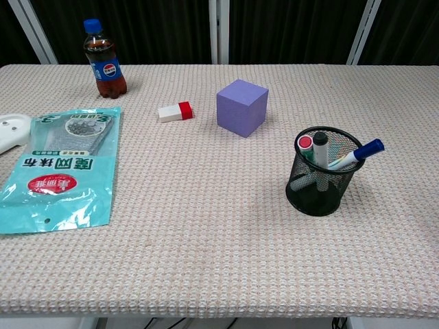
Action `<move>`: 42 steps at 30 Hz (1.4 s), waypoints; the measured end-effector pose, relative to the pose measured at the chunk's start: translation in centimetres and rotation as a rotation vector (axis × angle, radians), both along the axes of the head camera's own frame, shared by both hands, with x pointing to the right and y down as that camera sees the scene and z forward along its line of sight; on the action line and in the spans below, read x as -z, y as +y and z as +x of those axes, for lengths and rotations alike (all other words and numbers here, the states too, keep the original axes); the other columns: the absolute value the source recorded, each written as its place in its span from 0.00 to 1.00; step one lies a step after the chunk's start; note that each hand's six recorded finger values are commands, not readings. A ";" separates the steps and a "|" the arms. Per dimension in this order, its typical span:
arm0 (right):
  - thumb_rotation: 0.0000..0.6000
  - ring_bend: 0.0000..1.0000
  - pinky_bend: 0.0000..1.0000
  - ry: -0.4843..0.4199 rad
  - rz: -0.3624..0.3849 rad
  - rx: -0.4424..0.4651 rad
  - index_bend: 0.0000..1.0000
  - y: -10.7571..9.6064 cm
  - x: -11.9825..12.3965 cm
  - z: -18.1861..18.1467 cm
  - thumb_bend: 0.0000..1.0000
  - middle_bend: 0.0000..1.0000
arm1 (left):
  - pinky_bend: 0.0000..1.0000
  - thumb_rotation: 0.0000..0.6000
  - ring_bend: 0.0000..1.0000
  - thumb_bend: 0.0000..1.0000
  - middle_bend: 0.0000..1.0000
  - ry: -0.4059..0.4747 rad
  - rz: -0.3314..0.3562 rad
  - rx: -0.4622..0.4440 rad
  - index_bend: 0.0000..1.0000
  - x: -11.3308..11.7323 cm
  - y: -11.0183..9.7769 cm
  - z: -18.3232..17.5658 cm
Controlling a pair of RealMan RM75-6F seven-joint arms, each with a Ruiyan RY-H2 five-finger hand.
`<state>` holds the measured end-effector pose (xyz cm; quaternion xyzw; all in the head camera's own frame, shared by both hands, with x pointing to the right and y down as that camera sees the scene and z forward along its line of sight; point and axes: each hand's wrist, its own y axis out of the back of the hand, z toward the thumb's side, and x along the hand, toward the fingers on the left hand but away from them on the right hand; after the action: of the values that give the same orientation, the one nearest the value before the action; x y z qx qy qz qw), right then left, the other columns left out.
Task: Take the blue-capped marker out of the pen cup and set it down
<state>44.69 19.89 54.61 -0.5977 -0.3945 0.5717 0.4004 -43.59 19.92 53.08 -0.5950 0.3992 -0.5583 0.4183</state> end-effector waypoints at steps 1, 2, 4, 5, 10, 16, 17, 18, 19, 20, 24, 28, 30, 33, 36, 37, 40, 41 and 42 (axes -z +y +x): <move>1.00 0.00 0.00 -0.004 0.000 0.005 0.00 0.0 0.0 -0.2 0.18 0.00 | 0.07 1.00 0.02 0.11 0.11 -0.003 -0.004 0.002 0.14 0.0 0.0 0.0; 1.00 0.00 0.00 -0.010 -0.001 0.014 0.00 -0.1 0.0 -0.5 0.18 0.00 | 0.07 1.00 0.02 0.11 0.11 -0.007 -0.009 0.003 0.14 -0.1 0.0 -0.1; 1.00 0.00 0.00 -0.018 -0.003 0.032 0.00 -0.2 0.0 -1.1 0.18 0.00 | 0.07 1.00 0.02 0.12 0.11 -0.013 -0.020 0.005 0.14 -0.2 0.0 -0.1; 1.00 0.00 0.00 -0.021 -0.005 0.047 0.00 -0.2 0.0 -1.5 0.18 0.00 | 0.07 1.00 0.02 0.11 0.11 -0.015 -0.022 0.005 0.14 -0.2 0.0 -0.2; 1.00 0.00 0.00 -0.033 -0.015 0.106 0.00 -0.6 0.0 -3.5 0.18 0.00 | 0.07 1.00 0.02 0.11 0.11 -0.018 -0.024 0.013 0.14 -0.2 0.2 -0.3; 1.00 0.00 0.00 -0.051 -0.050 0.199 0.00 -0.9 -0.2 -6.8 0.18 0.00 | 0.07 1.00 0.02 0.12 0.11 -0.018 -0.026 0.016 0.14 -0.3 0.3 -0.2; 1.00 0.00 0.00 -0.053 -0.059 0.221 0.00 -0.9 -0.3 -7.4 0.18 0.00 | 0.07 1.00 0.02 0.11 0.11 -0.019 -0.027 0.016 0.14 -0.3 0.4 -0.2; 1.00 0.00 0.00 -0.055 -0.067 0.237 0.00 -0.9 -0.4 -7.9 0.18 0.00 | 0.07 1.00 0.02 0.11 0.11 -0.022 -0.028 0.016 0.14 -0.3 0.4 -0.2; 1.00 0.00 0.00 -0.056 -0.075 0.252 0.00 -0.9 -0.6 -8.4 0.18 0.00 | 0.07 1.00 0.02 0.11 0.11 -0.024 -0.029 0.017 0.14 -0.3 0.5 -0.3; 1.00 0.00 0.00 -0.057 -0.086 0.272 0.00 -0.8 -0.8 -9.0 0.18 0.00 | 0.07 1.00 0.02 0.12 0.11 -0.025 -0.028 0.018 0.14 -0.3 0.5 -0.3; 1.00 0.00 0.00 -0.063 -0.122 0.328 0.00 -0.6 -1.8 -10.9 0.18 0.00 | 0.07 1.00 0.02 0.11 0.11 -0.027 -0.025 0.030 0.14 -0.2 0.6 -0.6; 1.00 0.00 0.00 -0.081 -0.145 0.367 0.00 -0.4 -3.1 -12.9 0.18 0.00 | 0.07 1.00 0.02 0.12 0.11 -0.027 -0.031 0.037 0.14 -0.4 0.8 -0.9; 1.00 0.00 0.00 -0.089 -0.149 0.386 0.00 -0.3 -3.8 -14.1 0.18 0.04 | 0.07 1.00 0.02 0.12 0.11 -0.029 -0.033 0.039 0.14 -0.5 0.9 -1.0; 1.00 0.00 0.00 -0.097 -0.137 0.400 0.00 -0.3 -4.6 -15.4 0.18 0.11 | 0.07 1.00 0.02 0.12 0.11 -0.031 -0.036 0.045 0.14 -0.5 1.0 -1.2; 1.00 0.00 0.00 -0.095 -0.126 0.405 0.00 -0.3 -5.5 -16.5 0.18 0.14 | 0.07 1.00 0.02 0.12 0.11 -0.033 -0.035 0.051 0.14 -0.5 1.0 -1.5; 1.00 0.00 0.00 -0.093 -0.125 0.406 0.00 -0.3 -5.8 -16.7 0.18 0.14 | 0.07 1.00 0.02 0.12 0.11 -0.033 -0.035 0.052 0.14 -0.5 0.9 -1.6; 1.00 0.00 0.00 -0.088 -0.127 0.402 0.00 -0.5 -6.7 -17.2 0.18 0.17 | 0.07 1.00 0.02 0.12 0.11 -0.033 -0.035 0.055 0.15 -0.5 0.9 -1.7; 1.00 0.00 0.00 -0.087 -0.126 0.402 0.00 -0.5 -6.9 -17.3 0.19 0.17 | 0.07 1.00 0.02 0.12 0.11 -0.033 -0.035 0.056 0.15 -0.5 0.9 -1.8; 1.00 0.00 0.00 -0.086 -0.125 0.402 0.00 -0.6 -7.0 -17.4 0.19 0.18 | 0.07 1.00 0.02 0.12 0.11 -0.033 -0.036 0.057 0.15 -0.6 0.9 -1.8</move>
<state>27.29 19.32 61.66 -0.7118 -0.2476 0.4779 0.4513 -45.42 20.84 53.64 -0.5816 0.3990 -0.5866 0.3981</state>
